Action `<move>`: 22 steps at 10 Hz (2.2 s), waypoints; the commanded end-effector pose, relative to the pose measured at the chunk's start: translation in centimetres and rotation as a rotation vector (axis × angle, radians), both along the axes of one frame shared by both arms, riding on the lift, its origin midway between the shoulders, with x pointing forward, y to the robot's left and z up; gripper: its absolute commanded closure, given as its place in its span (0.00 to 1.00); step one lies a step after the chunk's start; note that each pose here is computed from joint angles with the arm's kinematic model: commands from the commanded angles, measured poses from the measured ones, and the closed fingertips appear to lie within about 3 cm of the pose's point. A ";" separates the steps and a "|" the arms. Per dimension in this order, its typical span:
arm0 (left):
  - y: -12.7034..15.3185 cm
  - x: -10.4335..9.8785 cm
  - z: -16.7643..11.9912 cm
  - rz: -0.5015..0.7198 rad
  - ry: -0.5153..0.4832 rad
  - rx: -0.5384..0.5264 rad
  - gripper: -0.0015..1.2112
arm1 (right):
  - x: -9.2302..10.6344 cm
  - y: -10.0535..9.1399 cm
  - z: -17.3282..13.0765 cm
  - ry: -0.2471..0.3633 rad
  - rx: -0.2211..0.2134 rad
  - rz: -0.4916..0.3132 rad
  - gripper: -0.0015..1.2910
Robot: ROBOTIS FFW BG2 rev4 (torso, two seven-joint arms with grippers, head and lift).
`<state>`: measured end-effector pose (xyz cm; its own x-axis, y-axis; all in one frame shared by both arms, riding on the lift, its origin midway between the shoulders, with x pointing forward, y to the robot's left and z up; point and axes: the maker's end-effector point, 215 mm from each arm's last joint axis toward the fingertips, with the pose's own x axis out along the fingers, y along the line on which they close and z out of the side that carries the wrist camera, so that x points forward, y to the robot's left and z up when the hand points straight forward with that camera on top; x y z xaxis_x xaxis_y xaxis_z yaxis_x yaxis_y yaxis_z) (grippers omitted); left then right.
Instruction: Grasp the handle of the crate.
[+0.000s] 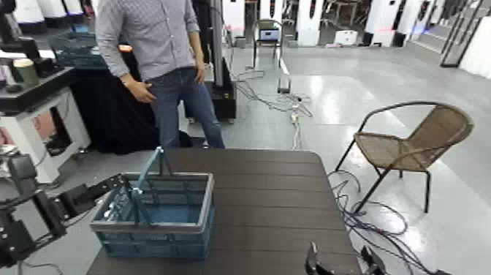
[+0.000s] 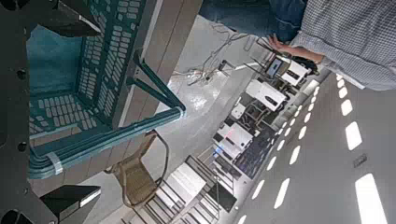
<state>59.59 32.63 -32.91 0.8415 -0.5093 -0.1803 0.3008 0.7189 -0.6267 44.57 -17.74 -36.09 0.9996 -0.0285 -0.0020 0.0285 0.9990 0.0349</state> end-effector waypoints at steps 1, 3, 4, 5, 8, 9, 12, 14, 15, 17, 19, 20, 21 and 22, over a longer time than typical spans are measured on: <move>0.5 0.9 -0.4 -0.032 0.067 -0.030 0.08 | 0.0 0.1 -0.1 0.002 0.001 0.002 0.12; -0.2 1.7 -0.6 -0.075 0.109 -0.081 0.08 | 0.1 0.2 -0.1 0.002 0.005 0.004 0.12; -0.4 2.1 -0.6 -0.093 0.130 -0.098 0.08 | 0.2 0.4 0.0 0.000 0.006 0.007 0.12; -0.6 2.8 -0.3 -0.109 0.138 -0.111 0.08 | 0.3 0.4 0.1 -0.002 0.008 0.008 0.12; -1.7 3.6 0.0 -0.194 0.176 -0.154 0.08 | 0.4 0.8 0.2 -0.005 0.010 0.017 0.12; -1.9 3.8 0.0 -0.200 0.185 -0.167 0.08 | 0.5 0.8 0.3 -0.008 0.012 0.018 0.12; -4.4 4.2 0.0 -0.250 0.209 -0.170 0.08 | 0.6 1.0 0.5 -0.015 0.018 0.023 0.12; -6.4 4.4 -0.1 -0.292 0.221 -0.167 0.08 | 0.8 1.1 0.6 -0.020 0.021 0.028 0.12; -6.8 4.5 -0.1 -0.303 0.223 -0.163 0.08 | 0.8 1.2 0.7 -0.023 0.020 0.030 0.12; -6.9 4.8 0.2 -0.305 0.219 -0.159 0.08 | 0.8 1.1 0.6 -0.023 0.023 0.029 0.12; -6.6 5.0 0.3 -0.298 0.211 -0.159 0.19 | 0.8 1.2 0.6 -0.021 0.025 0.032 0.12; -6.5 5.0 0.2 -0.295 0.210 -0.160 0.59 | 0.8 1.2 0.6 -0.022 0.027 0.032 0.12; -6.4 5.1 0.1 -0.290 0.213 -0.160 0.81 | 0.8 1.2 0.6 -0.022 0.027 0.032 0.12; -6.5 5.1 0.2 -0.293 0.210 -0.163 0.91 | 0.8 1.2 0.6 -0.022 0.027 0.032 0.12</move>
<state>64.63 26.17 -32.80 0.6097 -0.7577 -0.2327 0.3301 0.5096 -0.7945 45.36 -16.51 -35.53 0.9998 0.0036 0.0194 -0.0048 0.9981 0.0620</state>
